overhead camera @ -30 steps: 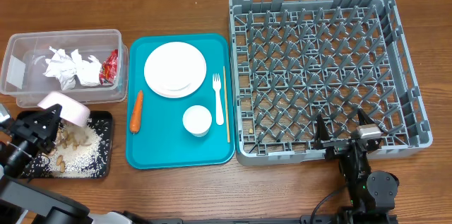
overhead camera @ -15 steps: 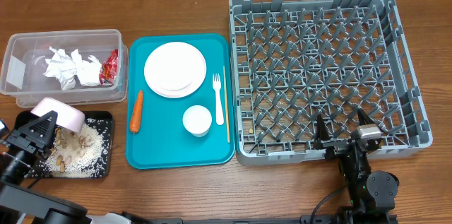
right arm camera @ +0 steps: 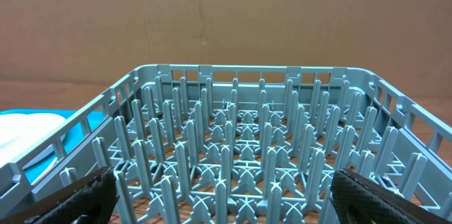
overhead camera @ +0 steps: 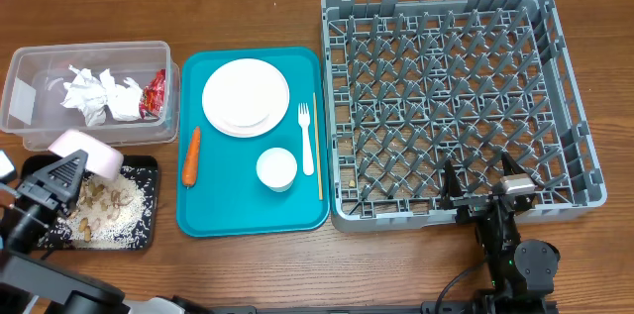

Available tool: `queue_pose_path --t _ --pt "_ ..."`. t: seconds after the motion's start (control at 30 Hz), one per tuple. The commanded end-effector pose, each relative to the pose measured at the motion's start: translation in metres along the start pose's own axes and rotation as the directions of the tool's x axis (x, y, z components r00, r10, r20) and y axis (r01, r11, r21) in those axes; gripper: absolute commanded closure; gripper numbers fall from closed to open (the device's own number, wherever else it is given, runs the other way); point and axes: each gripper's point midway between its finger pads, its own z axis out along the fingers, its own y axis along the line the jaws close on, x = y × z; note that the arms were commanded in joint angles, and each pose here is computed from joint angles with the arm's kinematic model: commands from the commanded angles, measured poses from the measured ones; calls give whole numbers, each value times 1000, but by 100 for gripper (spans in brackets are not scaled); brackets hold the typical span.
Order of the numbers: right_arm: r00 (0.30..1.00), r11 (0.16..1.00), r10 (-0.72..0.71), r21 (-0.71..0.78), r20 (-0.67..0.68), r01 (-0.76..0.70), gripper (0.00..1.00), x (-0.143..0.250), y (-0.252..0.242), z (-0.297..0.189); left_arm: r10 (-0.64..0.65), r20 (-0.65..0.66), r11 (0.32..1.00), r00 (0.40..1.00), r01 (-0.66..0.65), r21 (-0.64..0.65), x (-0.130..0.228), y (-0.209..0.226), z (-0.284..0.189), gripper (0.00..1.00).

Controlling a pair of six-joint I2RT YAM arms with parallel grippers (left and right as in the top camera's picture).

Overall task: Sort waste into correct bins and load items into the dishwasher
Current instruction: 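Tip the bowl with the left gripper to dump rice onto the black tray, then carry the empty bowl right and set it on the teal tray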

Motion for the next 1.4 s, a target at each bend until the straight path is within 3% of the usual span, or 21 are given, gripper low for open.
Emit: queue_pose_path --t 0.0,0.13,0.3,0.63,0.83,1.2,1.37 --pt "1000 1000 2 7 3 -2 0 2 -1 0 36 -55 999 998 -36 -7 8 -5 12 96" --pt "1000 1000 2 7 4 -2 0 2 -1 0 -12 -154 996 988 -1 -86 16 3 32 96" --pt "1000 1000 2 7 3 -2 0 2 -1 0 12 -307 983 952 -68 -172 33 0 62 96" --pt "1000 1000 2 7 4 -2 0 2 -2 0 16 -587 902 809 -265 -342 99 2 112 96" --pt "1000 1000 2 7 4 -2 0 2 -1 0 -28 -645 788 764 -379 -484 124 15 122 96" --pt "1000 1000 2 7 4 -2 0 2 -2 0 6 -773 677 634 -571 -463 183 8 144 96" --pt "1000 1000 2 7 4 -2 0 2 -1 0 17 -789 542 614 -669 -509 197 13 145 96"
